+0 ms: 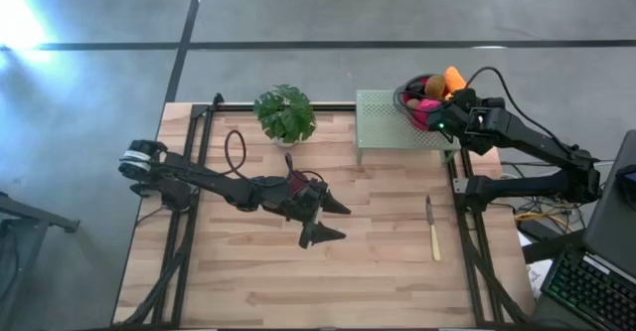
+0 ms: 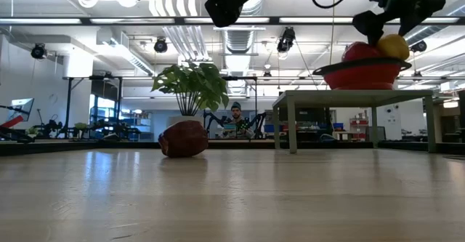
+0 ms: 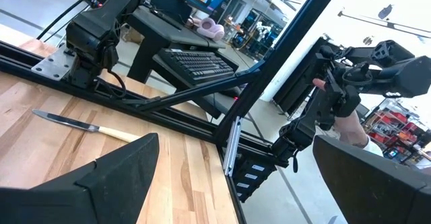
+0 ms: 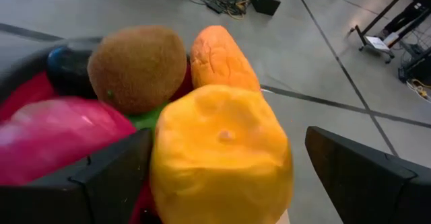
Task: Pick & Place Fruit
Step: Put the yellow bell pepper into the red strainer bowl on the shelf, then put the dark red apple into the red strainer bowl on the shelf
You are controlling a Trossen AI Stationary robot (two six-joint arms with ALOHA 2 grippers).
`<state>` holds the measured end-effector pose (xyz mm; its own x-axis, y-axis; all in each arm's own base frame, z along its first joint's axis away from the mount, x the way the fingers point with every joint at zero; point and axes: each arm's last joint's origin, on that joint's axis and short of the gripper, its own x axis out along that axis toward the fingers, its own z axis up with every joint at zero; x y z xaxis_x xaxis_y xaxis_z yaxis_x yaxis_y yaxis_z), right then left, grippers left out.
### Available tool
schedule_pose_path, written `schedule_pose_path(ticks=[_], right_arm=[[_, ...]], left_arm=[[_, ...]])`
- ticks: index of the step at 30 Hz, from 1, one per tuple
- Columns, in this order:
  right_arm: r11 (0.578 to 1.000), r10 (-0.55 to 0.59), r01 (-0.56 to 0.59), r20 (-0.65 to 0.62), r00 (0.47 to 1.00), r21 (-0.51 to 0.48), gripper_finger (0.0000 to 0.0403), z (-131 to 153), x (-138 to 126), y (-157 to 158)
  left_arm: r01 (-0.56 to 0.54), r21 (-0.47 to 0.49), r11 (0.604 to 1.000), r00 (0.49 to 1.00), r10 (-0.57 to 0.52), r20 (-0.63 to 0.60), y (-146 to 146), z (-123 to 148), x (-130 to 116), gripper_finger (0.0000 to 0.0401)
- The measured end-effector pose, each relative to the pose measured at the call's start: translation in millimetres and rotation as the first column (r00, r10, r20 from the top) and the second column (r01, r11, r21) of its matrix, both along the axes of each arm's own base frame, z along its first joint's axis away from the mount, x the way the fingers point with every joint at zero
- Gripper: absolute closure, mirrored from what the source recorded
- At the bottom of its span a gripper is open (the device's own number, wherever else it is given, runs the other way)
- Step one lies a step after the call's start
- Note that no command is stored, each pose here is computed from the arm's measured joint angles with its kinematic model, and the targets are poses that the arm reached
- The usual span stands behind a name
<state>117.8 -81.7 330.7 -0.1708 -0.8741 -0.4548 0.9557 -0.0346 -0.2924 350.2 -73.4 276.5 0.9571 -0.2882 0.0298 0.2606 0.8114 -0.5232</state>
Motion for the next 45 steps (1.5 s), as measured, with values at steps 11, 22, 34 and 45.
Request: schedule_pose_path(ticks=[11,22,34,45], right_arm=[[0.999,0.029,-0.028,0.034,0.999,-0.032,0.0019,26,-2,1],[0.974,0.210,-0.219,0.139,0.968,0.053,0.0019,53,1,4],[0.733,0.662,-0.681,0.252,0.706,-0.019,0.0019,71,34,17],[0.480,0.865,-0.873,0.207,0.456,-0.081,0.0019,64,57,39]], left_arm=[[0.000,0.000,1.000,1.000,0.000,0.000,0,0,0,0.0002],[0.075,0.027,0.997,0.997,-0.074,-0.004,-1,-1,-1,0.0002],[-0.116,0.439,0.891,0.918,0.265,-0.295,13,-24,-13,0.0002],[-0.286,0.680,0.675,0.498,0.711,-0.497,35,-47,-51,0.0002]])
